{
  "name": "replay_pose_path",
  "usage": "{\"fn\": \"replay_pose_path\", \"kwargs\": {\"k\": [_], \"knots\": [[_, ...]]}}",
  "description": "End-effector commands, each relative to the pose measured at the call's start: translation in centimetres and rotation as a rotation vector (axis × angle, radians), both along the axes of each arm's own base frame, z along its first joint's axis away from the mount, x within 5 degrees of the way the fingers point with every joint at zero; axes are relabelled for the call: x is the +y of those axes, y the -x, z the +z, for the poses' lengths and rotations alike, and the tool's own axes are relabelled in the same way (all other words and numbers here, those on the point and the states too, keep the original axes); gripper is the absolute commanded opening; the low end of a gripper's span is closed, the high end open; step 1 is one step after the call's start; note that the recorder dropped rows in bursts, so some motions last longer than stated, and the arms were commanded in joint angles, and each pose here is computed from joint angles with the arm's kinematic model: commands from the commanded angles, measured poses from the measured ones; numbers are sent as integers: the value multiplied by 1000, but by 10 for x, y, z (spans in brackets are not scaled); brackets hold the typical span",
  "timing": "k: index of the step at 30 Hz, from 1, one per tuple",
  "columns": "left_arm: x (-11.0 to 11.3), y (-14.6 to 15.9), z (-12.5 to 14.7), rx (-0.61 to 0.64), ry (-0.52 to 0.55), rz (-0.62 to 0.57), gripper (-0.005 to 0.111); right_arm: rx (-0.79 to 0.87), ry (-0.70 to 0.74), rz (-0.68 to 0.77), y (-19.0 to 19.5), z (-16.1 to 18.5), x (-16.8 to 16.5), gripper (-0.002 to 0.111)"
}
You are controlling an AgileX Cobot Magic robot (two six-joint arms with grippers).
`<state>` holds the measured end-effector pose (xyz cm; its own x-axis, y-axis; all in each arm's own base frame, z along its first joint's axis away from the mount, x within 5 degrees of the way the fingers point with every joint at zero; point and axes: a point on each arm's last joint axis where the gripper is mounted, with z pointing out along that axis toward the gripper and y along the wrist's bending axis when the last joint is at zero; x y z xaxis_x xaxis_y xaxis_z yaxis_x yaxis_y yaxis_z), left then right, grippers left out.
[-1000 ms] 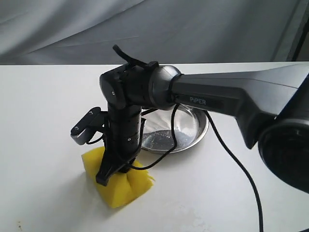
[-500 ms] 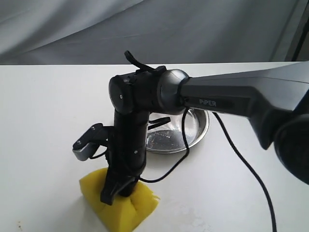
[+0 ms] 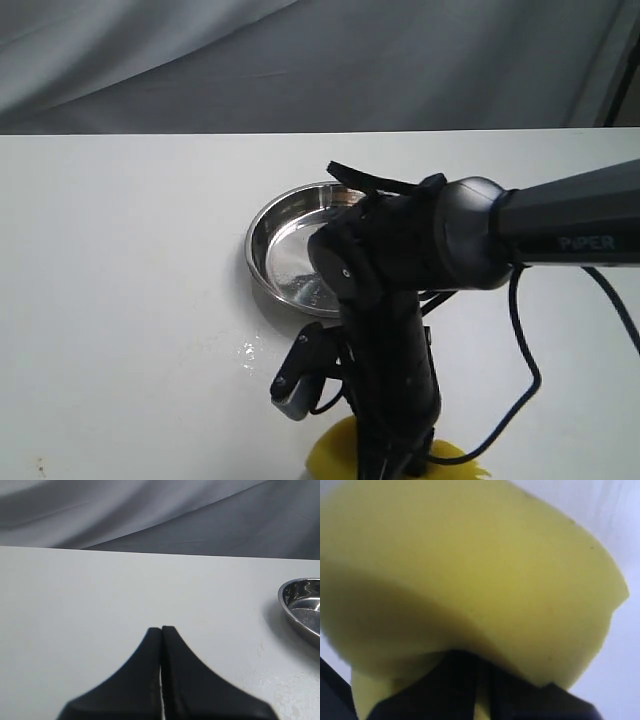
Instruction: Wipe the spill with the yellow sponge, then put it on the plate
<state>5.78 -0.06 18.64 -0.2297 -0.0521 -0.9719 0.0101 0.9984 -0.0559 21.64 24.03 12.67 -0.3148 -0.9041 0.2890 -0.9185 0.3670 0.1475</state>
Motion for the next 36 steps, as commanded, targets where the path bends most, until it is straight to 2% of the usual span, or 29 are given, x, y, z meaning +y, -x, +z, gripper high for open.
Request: {"fn": "replay_pose_path", "kwargs": {"k": [1,5,10,17,25,32,36], "knots": [[0,0,0,-8,2,2,0,-8,46,20,2,-11,-10,0],[0,0,0,-8,2,2,0,-17,-119,-80,3,-16,8,0],[0,0,0,-8,2,2,0,63,-369,-74,15,-19,44,0],[0,0,0,-8,2,2,0,7,-524,-14,10,-7,111,0],[0,0,0,-8,2,2,0,-114,-547,8,-23,-22,159,0],[0,0,0,-8,2,2,0,-493,-423,-14,-76,-20,169,0],[0,0,0,-8,2,2,0,-616,-466,-113,-103,-2,167,0]]}}
